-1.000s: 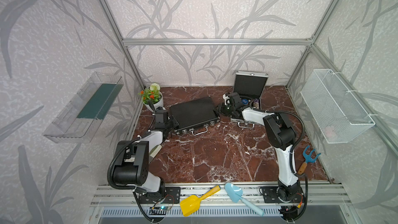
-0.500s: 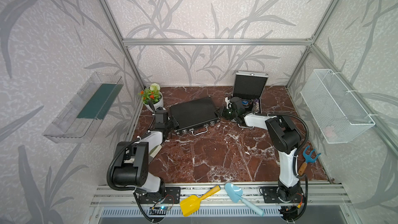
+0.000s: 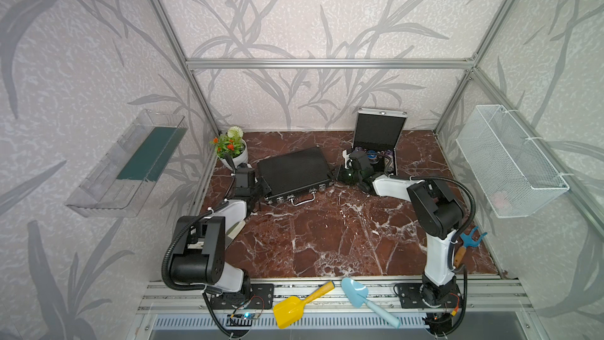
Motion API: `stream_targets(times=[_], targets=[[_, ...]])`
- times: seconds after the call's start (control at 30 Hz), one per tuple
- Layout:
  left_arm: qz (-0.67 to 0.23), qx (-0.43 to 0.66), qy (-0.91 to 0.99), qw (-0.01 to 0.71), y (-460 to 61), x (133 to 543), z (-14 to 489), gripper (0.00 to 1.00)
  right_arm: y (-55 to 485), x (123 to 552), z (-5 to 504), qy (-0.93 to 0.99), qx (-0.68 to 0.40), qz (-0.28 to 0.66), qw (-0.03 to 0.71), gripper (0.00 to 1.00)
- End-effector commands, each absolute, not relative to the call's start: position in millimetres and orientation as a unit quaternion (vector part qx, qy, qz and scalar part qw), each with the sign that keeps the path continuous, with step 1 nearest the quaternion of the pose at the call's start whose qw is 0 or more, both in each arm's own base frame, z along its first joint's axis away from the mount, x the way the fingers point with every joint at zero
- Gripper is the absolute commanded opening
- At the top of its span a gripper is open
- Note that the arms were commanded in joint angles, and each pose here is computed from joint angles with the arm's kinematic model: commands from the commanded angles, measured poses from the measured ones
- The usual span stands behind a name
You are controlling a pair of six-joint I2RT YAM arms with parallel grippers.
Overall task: Open the poker set cases
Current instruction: Adjust the poker set case at the center of the board.
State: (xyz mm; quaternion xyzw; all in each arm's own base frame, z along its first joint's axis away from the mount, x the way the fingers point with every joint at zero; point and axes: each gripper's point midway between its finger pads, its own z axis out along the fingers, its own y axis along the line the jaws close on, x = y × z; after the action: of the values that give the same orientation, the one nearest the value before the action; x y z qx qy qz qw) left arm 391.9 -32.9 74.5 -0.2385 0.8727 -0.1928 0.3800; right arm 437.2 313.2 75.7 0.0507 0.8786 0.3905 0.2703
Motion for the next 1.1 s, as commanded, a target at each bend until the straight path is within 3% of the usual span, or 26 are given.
stream_targets(times=[0.0, 0.33, 1.07], targets=[[-0.273, -0.192, 0.913, 0.235, -94, 334, 36, 0.29, 360, 347, 46, 0.901, -0.037, 0.417, 0.118, 0.33], [-0.264, -0.209, 0.912, 0.233, -87, 331, 38, 0.34, 345, 339, 16, 0.923, -0.057, 0.369, 0.097, 0.45], [-0.274, -0.21, 0.908, 0.238, -85, 329, 47, 0.35, 368, 312, 47, 0.893, -0.081, 0.432, 0.089, 0.34]])
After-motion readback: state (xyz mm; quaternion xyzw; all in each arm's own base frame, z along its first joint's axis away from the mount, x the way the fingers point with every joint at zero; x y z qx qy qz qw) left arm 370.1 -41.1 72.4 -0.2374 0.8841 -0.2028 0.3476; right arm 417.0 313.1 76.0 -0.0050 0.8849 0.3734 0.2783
